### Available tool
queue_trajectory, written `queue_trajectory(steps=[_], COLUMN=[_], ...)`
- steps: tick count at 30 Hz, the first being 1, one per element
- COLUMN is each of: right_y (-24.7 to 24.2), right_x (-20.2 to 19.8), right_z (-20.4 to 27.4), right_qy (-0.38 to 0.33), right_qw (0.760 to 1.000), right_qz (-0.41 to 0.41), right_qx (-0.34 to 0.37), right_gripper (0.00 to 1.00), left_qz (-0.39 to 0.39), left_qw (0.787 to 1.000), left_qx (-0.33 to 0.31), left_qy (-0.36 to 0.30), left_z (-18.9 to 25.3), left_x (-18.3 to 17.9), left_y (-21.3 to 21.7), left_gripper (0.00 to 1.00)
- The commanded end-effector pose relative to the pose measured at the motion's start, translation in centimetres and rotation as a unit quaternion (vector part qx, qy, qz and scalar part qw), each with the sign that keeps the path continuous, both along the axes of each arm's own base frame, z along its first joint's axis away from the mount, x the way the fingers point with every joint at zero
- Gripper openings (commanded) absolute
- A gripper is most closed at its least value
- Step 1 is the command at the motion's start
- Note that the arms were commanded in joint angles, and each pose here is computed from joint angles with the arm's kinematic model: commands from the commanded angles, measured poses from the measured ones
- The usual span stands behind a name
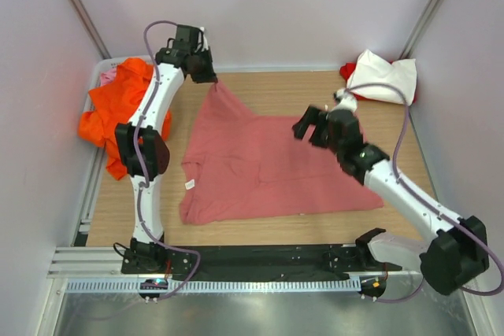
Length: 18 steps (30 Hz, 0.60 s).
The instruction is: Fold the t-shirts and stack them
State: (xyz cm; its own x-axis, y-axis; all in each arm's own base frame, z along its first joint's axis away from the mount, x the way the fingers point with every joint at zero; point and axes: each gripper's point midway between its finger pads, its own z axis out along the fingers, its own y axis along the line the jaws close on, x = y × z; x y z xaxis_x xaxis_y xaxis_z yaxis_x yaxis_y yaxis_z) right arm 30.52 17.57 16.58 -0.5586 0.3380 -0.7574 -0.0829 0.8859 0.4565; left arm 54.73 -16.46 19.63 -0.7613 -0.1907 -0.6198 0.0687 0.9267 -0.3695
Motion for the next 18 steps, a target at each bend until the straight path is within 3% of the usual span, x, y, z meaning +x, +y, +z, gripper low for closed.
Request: queue_trajectory(steps=[1, 5, 9, 18], right_y=[-7.6, -12.5, -15.7, -20.3], right_x=[4.6, 9.2, 13.5, 19.6], right_z=[3.9, 3.3, -1.6, -6.1], right_qy=[0.025, 0.101, 0.179, 0.236], right_qw=[0.987, 0.975, 0.954, 0.920], right_qz=[-0.138, -0.173, -0.187, -0.234], right_qx=[-0.073, -0.094, -0.149, -0.206], right_gripper=[0.96, 0.95, 0.93, 0.85], left_qz=[-0.023, -0.029, -0.032, -0.054], left_qw=[0.997, 0.995, 0.993, 0.991], left_qx=[0.064, 0.084, 0.086, 0.087], left_qy=[0.041, 0.050, 0.072, 0.084], left_z=[-0.4, 0.2, -1.8, -2.1], left_x=[-4.6, -7.9, -10.3, -11.8], left_y=[-1.0, -2.2, -3.0, -3.9], left_gripper=[0.00, 0.00, 0.00, 0.00])
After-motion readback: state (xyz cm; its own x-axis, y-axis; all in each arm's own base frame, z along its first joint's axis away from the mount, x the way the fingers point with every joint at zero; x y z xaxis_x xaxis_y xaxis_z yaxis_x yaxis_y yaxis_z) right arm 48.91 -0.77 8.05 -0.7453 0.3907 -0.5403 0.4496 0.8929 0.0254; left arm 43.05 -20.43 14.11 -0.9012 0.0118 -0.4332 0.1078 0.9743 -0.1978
